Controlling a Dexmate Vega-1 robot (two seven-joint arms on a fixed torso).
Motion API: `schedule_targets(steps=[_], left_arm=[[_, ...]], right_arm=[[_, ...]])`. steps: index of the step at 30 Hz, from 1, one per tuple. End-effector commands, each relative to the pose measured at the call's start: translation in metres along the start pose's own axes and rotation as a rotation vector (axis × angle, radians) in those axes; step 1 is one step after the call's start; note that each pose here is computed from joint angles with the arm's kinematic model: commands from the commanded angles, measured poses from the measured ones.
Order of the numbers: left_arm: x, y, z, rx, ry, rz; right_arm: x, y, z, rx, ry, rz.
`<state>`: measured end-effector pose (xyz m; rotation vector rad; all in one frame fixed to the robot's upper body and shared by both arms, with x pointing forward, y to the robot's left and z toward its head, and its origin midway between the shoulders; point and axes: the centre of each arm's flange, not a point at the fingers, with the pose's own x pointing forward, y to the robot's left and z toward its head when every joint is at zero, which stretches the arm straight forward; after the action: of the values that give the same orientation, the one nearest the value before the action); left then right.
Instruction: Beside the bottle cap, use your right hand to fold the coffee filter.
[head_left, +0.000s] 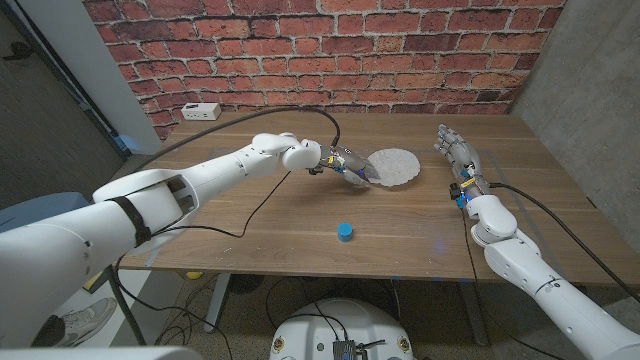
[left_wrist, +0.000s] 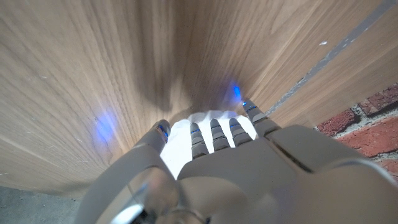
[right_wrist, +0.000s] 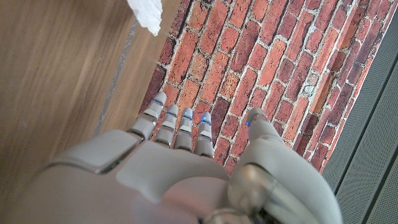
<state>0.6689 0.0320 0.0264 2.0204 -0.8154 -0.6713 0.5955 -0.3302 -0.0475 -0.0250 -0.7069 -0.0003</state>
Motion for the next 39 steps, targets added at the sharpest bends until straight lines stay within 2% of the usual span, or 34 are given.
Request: schedule_targets(steps=[1, 3, 7, 9, 14, 23, 39], left_arm=[[0.007, -0.004, 0.003, 0.003, 0.008, -0.06], [0.007, -0.004, 0.003, 0.004, 0.006, -0.06], [0.007, -0.004, 0.004, 0.009, 0.004, -0.055], [0.007, -0.004, 0.004, 0.009, 0.005, -0.055], [0.007, -0.003, 0.004, 0.02, 0.006, -0.055], [0.007, -0.005, 0.005, 0.025, 0.01, -0.059], [0.004, -0.008, 0.005, 0.022, 0.013, -0.057]], right_arm=[[-0.005, -0.002, -0.002, -0.009, 0.02, -0.029], [-0.006, -0.002, -0.002, -0.019, 0.03, -0.036], [-0.01, -0.002, -0.005, -0.048, 0.101, -0.074], [-0.01, -0.002, -0.009, -0.044, 0.127, -0.057], [-0.007, 0.004, -0.017, 0.008, 0.152, -0.012], [0.003, 0.027, -0.031, 0.101, 0.146, 0.073], [0.022, 0.06, -0.036, 0.14, 0.133, 0.132]])
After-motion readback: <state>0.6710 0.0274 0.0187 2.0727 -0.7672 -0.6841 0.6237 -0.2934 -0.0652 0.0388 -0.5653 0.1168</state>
